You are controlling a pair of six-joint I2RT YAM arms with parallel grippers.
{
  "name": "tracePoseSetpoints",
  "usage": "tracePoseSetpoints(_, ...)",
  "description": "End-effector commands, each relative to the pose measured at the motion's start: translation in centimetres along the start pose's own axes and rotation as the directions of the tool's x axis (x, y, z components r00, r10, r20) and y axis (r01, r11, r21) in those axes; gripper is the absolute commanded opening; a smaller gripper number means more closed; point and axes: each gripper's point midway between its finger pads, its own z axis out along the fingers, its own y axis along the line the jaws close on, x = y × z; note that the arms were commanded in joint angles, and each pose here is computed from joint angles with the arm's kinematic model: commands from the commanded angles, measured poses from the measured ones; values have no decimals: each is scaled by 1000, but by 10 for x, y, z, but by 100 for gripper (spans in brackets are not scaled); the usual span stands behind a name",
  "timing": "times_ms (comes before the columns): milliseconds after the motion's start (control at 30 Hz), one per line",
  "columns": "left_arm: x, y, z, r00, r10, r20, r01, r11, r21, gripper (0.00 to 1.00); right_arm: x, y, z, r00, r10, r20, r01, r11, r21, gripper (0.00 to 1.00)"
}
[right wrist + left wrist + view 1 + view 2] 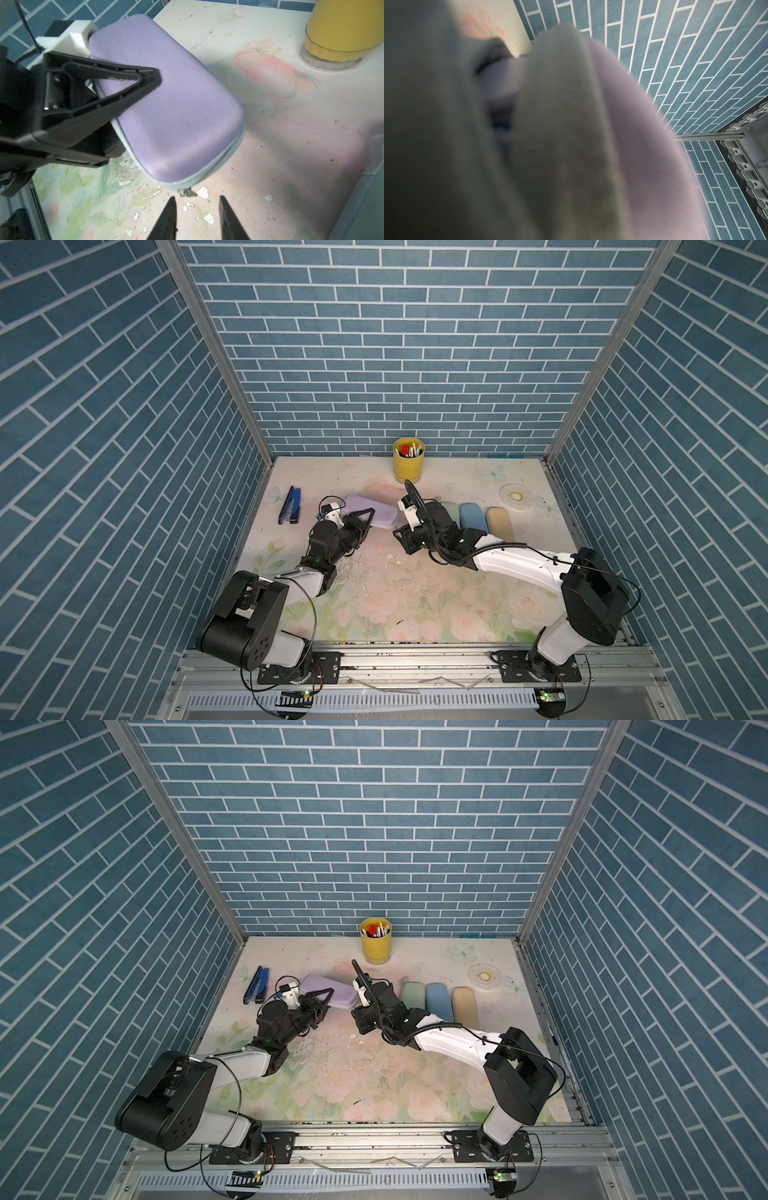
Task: Put umbrellas into zippered umbrella sleeves
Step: Zip the zipper on the umbrella sleeve.
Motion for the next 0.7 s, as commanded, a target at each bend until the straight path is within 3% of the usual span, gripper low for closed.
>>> tracePoseSetpoints(0,-2,-39,2,999,47,-4,-46,993,106,35,-12,6,4,996,-88,27,88,996,-13,27)
tracePoseSetpoints(367,10,-40,6,995,49,-85,-39,993,110,29,-12,3,1,986,-160,47,162,986,-39,0)
tracePoseSetpoints(667,15,-34,1,955,38,-296,-10,995,96,9,-11,-45,-4,981,-192,-12,191,981,-36,0)
